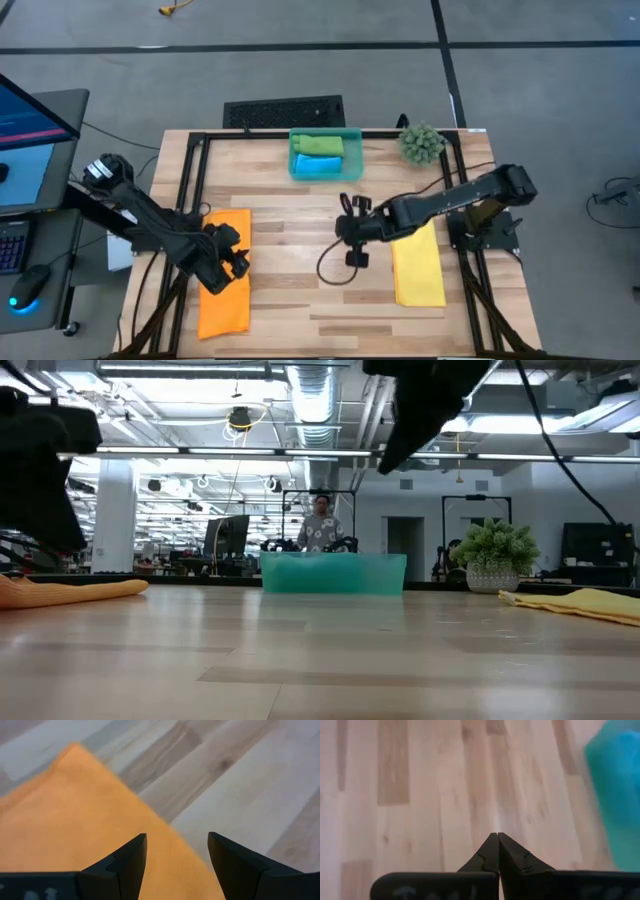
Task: Roll microfiber towels into tight, uniform cylinder then place into a basket
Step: Roll the orange towel
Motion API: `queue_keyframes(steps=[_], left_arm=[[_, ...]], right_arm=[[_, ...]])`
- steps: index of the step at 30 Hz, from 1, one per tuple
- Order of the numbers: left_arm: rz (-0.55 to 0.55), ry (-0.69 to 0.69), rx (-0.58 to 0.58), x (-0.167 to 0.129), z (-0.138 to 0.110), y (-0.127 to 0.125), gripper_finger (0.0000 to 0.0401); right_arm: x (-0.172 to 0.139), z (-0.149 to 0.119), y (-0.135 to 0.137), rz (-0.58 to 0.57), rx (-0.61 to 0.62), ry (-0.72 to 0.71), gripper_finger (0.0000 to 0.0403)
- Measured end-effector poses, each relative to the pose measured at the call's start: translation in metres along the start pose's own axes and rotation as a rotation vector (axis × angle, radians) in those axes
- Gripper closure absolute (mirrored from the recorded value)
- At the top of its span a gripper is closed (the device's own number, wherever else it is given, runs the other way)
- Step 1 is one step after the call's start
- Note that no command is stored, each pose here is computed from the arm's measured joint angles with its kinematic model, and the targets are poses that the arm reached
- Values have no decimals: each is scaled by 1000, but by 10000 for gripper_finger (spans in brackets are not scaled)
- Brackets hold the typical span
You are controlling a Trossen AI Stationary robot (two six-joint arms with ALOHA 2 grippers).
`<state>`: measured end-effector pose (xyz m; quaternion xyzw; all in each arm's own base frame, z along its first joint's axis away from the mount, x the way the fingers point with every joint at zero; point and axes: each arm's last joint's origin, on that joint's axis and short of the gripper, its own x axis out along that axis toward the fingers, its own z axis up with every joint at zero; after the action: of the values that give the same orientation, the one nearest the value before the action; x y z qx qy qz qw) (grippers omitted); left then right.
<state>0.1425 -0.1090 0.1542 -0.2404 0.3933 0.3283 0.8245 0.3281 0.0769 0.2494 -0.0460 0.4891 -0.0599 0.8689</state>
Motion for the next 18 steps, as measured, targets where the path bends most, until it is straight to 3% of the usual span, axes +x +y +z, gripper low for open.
queue_keyframes(steps=[11,18], left_arm=[[112,83,-102,17,-15,-2,197],[137,57,-109,35,-20,-10,197]], right_arm=[[23,-17,39,-29,23,99,377],[17,-23,63,-41,29,51,380]])
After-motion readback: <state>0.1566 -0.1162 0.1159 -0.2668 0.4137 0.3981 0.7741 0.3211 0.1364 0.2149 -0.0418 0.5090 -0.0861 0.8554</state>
